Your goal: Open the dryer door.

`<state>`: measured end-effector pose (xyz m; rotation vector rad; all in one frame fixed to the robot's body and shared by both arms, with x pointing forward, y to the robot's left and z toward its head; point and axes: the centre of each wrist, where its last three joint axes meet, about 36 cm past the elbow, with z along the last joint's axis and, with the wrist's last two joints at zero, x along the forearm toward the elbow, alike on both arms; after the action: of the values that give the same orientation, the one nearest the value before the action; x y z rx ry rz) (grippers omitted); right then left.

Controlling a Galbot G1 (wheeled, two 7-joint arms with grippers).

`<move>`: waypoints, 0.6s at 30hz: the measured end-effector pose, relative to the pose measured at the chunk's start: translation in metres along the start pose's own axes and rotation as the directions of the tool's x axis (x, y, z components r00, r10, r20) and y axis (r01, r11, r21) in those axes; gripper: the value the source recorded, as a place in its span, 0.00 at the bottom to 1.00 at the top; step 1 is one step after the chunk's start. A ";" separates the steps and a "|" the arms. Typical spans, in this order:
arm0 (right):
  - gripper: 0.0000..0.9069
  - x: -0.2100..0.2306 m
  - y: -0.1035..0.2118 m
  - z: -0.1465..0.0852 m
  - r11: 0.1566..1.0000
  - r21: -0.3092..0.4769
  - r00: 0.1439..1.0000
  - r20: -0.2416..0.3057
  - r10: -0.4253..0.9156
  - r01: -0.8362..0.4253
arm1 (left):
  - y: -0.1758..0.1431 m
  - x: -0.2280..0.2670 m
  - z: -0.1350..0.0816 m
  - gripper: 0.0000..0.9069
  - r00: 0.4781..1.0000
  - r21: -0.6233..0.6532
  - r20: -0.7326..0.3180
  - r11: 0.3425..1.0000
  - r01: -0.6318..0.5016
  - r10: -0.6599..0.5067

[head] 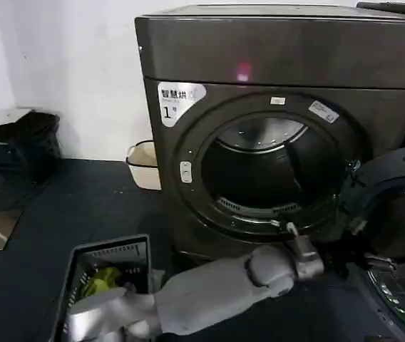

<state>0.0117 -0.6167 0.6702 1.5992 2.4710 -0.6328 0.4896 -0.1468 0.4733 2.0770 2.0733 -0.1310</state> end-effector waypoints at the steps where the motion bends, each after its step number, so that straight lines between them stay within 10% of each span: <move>1: 1.00 0.000 -0.001 -0.001 1.000 0.001 1.000 0.002 0.001 -0.001 | 0.001 0.001 0.000 1.00 1.000 -0.007 0.009 1.000 0.010 -0.010; 18: 1.00 -0.007 -0.008 -0.011 1.000 0.002 0.999 0.037 0.024 -0.024 | 0.014 0.083 -0.022 1.00 0.962 -0.093 0.125 0.963 0.254 -0.242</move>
<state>0.0084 -0.6209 0.6851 1.6007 2.4225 -0.6556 0.5023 -0.0606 0.4786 1.7013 2.2108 -0.1649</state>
